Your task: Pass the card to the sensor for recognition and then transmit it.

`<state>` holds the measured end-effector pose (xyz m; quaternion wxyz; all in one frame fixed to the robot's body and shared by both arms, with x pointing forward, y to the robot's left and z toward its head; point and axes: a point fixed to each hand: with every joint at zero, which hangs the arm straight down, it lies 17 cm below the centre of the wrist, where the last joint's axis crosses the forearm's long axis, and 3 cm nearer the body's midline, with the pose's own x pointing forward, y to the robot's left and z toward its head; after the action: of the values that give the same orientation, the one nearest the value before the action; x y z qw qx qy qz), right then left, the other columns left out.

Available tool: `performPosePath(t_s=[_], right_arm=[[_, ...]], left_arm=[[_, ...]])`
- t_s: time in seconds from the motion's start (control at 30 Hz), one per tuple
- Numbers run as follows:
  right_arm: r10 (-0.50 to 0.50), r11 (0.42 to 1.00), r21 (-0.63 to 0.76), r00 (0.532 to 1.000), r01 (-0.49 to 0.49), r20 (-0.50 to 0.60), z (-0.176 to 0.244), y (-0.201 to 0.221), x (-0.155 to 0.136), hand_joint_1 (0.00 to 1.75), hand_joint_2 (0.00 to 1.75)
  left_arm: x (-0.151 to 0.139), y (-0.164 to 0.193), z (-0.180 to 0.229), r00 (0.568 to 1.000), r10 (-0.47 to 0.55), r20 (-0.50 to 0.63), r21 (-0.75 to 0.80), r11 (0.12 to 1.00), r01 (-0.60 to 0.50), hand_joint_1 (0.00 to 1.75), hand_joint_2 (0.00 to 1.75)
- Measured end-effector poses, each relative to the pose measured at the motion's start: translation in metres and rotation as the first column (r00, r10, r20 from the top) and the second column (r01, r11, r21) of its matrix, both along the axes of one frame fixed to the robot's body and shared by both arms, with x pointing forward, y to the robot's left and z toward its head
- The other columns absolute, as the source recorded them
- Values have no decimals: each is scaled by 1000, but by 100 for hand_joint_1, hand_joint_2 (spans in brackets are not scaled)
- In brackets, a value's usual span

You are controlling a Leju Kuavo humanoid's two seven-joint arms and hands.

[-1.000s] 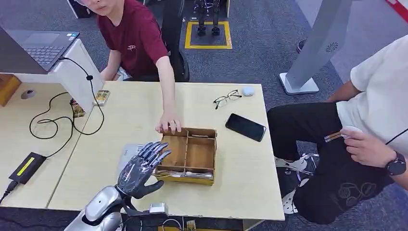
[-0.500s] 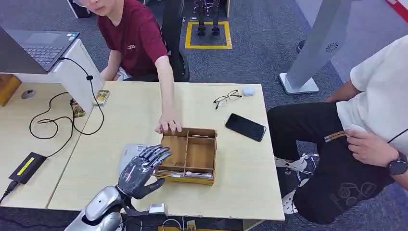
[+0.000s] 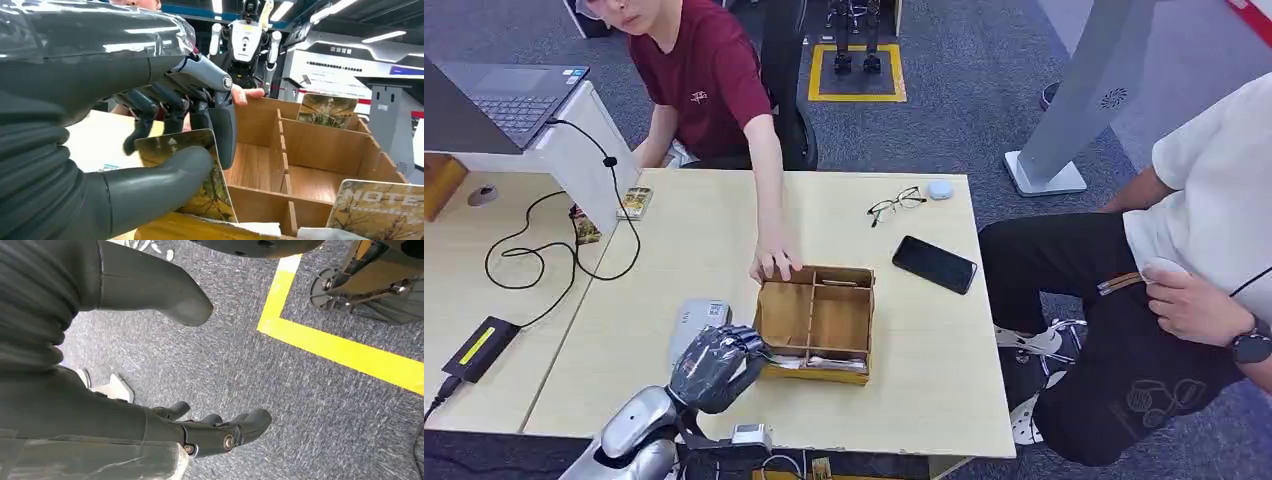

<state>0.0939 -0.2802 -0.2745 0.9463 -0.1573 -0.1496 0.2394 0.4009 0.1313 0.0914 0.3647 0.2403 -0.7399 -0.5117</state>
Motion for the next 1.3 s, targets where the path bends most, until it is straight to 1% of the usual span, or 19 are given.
performPosePath(t_s=[0.97,1.3], right_arm=[[7,1000,1,1000,-7,2,0,0,0,0,175],[14,1000,-1,1000,-14,3,0,1,1,0,175]], left_arm=[[-7,-2,3,1000,-17,-2,-29,999,17,175,175],[-8,0,17,999,-21,30,-60,998,23,175,175]])
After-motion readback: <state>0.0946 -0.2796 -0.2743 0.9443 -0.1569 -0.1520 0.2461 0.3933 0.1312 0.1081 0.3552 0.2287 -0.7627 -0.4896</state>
